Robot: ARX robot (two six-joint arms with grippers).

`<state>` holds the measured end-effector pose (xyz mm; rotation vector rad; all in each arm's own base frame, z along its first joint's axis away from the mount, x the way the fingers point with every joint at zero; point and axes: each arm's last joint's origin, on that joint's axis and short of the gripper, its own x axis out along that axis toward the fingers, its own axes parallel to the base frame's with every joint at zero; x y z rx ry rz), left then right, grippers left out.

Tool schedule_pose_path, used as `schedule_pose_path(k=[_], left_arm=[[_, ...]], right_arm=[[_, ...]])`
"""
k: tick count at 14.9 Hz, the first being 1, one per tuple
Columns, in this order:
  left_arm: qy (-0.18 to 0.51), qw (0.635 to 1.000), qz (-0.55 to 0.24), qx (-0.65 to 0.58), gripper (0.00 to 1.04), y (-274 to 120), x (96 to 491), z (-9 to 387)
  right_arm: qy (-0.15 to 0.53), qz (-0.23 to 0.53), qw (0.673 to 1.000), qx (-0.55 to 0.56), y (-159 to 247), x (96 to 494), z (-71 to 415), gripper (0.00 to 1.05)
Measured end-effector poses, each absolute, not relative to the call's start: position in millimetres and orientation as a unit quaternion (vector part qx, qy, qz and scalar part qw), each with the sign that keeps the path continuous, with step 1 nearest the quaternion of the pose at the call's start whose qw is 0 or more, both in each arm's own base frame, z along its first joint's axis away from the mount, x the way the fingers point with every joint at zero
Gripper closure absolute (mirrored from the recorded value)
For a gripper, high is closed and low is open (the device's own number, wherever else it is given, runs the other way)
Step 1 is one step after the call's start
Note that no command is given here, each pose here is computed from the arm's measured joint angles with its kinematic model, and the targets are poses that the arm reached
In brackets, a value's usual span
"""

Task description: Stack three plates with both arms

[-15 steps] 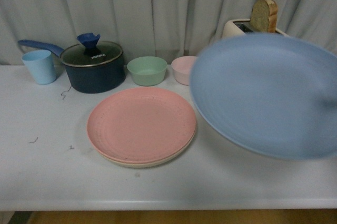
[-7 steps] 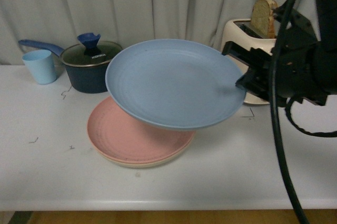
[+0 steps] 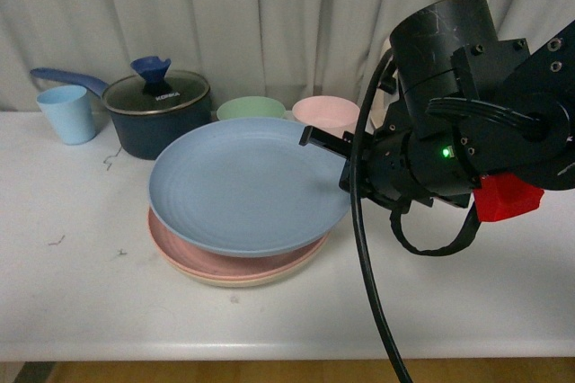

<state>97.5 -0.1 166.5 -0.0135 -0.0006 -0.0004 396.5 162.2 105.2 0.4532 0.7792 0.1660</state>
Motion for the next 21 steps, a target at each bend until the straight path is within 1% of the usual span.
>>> schedule_pose_path(k=[5, 6, 7, 8, 10, 12, 13, 14, 15, 16, 17, 18, 19, 21], left_arm=[[0.000, 1.000, 0.000, -0.007, 0.07, 0, 97, 167], [0.000, 1.000, 0.000, -0.007, 0.07, 0, 97, 167], [0.000, 1.000, 0.000, -0.007, 0.07, 0, 97, 167], [0.000, 1.000, 0.000, -0.007, 0.07, 0, 97, 167], [0.000, 1.000, 0.000, -0.007, 0.07, 0, 97, 167], [0.000, 1.000, 0.000, -0.007, 0.07, 0, 97, 167], [0.000, 1.000, 0.000, -0.007, 0.07, 0, 97, 167], [0.000, 1.000, 0.000, -0.007, 0.07, 0, 97, 167], [0.000, 1.000, 0.000, -0.007, 0.07, 0, 97, 167], [0.000, 1.000, 0.000, -0.007, 0.07, 0, 97, 167], [0.000, 1.000, 0.000, -0.007, 0.07, 0, 97, 167], [0.000, 1.000, 0.000, -0.007, 0.07, 0, 97, 167], [0.000, 1.000, 0.000, -0.007, 0.07, 0, 97, 167], [0.000, 1.000, 0.000, -0.007, 0.07, 0, 97, 167]], right_arm=[[0.395, 0.059, 0.892, 0.210, 170, 403, 82, 1.02], [0.395, 0.059, 0.892, 0.211, 170, 405, 81, 1.00], [0.394, 0.058, 0.892, 0.214, 170, 405, 81, 0.91], [0.389, 0.065, 0.891, 0.225, 170, 406, 82, 0.79], [0.391, 0.070, 0.886, 0.239, 160, 397, 86, 0.57], [0.385, 0.067, 0.887, 0.244, 156, 398, 90, 0.37], [0.336, 0.074, 0.907, 0.243, 157, 399, 89, 0.33], [0.199, 0.039, 0.961, 0.187, 146, 390, 84, 0.45], [0.133, 0.011, 0.985, 0.109, 125, 362, 80, 0.58], [0.091, 0.004, 0.994, 0.067, 105, 342, 88, 0.69], [0.030, -0.008, 0.999, 0.038, 80, 322, 115, 0.84], [0.009, -0.013, 1.000, 0.025, 67, 307, 131, 0.95], [0.013, -0.011, 1.000, 0.016, 60, 293, 133, 1.03], [0.024, -0.006, 1.000, 0.009, 57, 285, 130, 1.02]])
